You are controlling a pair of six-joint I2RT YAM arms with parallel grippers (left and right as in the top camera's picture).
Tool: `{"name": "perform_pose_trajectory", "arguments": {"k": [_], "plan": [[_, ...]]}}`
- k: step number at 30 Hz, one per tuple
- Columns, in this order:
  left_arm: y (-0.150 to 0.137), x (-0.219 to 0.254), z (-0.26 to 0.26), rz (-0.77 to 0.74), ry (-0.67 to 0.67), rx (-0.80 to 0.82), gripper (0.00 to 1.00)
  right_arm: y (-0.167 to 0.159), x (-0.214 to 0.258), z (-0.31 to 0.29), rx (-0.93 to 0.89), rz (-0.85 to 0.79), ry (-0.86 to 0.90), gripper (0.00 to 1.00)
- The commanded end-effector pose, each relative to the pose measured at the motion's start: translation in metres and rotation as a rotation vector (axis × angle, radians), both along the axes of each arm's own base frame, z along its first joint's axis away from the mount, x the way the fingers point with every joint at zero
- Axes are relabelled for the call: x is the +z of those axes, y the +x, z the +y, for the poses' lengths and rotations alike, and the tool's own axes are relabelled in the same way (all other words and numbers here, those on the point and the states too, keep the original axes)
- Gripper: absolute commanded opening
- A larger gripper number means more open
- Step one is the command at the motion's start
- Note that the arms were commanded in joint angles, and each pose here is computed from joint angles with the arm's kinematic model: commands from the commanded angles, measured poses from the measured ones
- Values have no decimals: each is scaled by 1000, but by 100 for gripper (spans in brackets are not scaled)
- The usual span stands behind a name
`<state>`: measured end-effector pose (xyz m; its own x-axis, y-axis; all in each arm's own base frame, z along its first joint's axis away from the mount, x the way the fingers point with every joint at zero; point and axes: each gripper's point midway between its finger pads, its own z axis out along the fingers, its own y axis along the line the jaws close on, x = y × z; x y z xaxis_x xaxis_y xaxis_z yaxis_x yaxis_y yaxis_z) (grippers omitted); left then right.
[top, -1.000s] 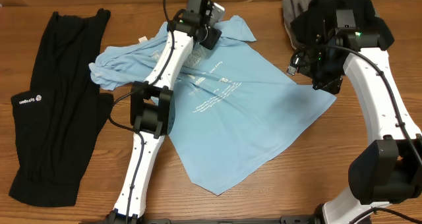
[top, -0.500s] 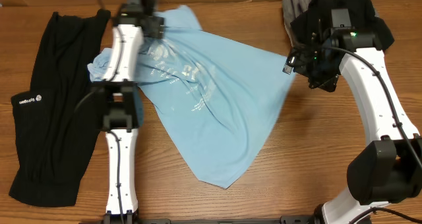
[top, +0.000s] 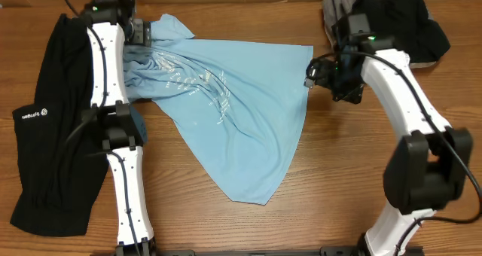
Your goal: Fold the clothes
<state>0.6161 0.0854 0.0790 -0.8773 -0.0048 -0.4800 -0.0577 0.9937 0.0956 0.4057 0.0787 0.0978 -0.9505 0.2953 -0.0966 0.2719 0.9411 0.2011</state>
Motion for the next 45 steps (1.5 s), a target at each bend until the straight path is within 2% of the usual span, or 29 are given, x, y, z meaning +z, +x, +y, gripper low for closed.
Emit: {"name": "perform_pose_trajectory", "arguments": {"k": [1, 6, 10, 14, 19, 25, 28, 32, 35, 39, 45], "plan": [[4, 97, -18, -191, -33, -54, 96, 3, 6, 2, 6, -24, 3, 96], [-22, 192, -23, -321, -21, -64, 100, 0, 21, 7, 12, -44, 37, 95], [-59, 257, -25, -391, -8, -64, 100, -8, 53, 8, 16, -95, 50, 94], [-99, 303, -25, -432, 0, -56, 100, -28, 95, 6, 22, -160, 57, 94], [-141, 331, -30, -433, 0, -56, 100, -67, 135, 4, 30, -192, 64, 94], [-177, 330, -51, -363, -89, -110, 100, -107, 136, 33, 122, -113, 83, 93], [-175, 328, -65, -356, -164, -148, 100, -105, 122, 52, 157, -121, 65, 95], [-171, 318, -75, -322, -181, -168, 100, -87, 90, 71, 161, -157, 68, 96], [-168, 305, -76, -281, -190, -167, 100, -72, 59, 76, 166, -181, 74, 88], [-163, 285, -75, -213, -201, -159, 100, -44, 23, 96, 355, -274, 59, 79], [-149, 250, -74, -125, -217, -149, 100, -28, -38, 101, 358, -195, 23, 61]]}}
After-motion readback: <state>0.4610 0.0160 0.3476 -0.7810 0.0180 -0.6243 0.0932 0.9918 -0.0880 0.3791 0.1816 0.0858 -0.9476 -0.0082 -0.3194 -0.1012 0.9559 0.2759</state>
